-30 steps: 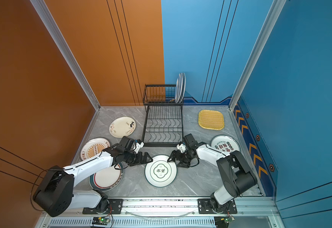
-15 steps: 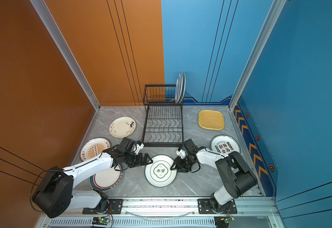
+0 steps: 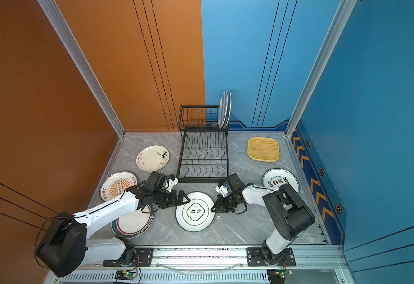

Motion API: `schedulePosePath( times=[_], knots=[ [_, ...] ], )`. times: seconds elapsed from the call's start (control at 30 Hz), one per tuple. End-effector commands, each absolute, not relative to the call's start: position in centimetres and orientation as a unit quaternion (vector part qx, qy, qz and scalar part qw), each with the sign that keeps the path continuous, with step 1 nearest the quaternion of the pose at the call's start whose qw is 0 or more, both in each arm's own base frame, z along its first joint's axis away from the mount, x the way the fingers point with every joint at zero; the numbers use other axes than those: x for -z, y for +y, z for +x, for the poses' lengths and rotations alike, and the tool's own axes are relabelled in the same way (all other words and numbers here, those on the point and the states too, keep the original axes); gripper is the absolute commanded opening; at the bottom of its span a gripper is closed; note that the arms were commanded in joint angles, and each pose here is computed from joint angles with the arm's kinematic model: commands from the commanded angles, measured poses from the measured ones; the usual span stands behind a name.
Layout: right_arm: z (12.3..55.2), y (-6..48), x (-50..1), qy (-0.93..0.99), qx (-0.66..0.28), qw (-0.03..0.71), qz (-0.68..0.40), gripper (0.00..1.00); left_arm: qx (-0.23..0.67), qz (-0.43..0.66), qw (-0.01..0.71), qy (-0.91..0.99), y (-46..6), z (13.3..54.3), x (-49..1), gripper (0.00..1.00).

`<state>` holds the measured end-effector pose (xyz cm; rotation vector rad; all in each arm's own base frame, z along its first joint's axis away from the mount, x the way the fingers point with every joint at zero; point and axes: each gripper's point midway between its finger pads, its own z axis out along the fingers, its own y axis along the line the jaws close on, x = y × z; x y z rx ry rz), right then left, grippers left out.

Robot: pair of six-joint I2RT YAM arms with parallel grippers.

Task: Load plates into a dish rack
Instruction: Pick up the plate from the bottom-center of the table.

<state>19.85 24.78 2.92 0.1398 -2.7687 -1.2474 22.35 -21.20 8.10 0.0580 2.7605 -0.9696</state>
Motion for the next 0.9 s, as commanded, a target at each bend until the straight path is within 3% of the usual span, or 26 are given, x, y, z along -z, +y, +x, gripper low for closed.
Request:
schedulePosePath(
  times=[0.0, 0.47, 0.73, 0.87],
  knots=[
    [19.7, 23.9, -1.8, -0.92, 0.387, 0.055, 0.034, 0.0, 0.321, 0.01, 0.109, 0.941, -20.3, 22.3, -8.2, 0.98],
    [23.3, 23.2, -10.0, -0.89, 0.455, -0.009, 0.034, 0.0, 0.385, 0.011, 0.147, 0.911, -20.8, 26.1, -12.3, 1.0],
    [26.9, 22.9, -14.6, -0.874, 0.482, -0.061, 0.031, 0.0, 0.453, 0.007, 0.176, 0.874, -22.5, 29.6, -15.0, 0.87],
    [28.5, 23.3, -15.7, -0.868, 0.49, -0.07, 0.037, 0.0, 0.481, 0.012, 0.191, 0.856, -23.4, 31.3, -16.4, 0.74]
  ],
)
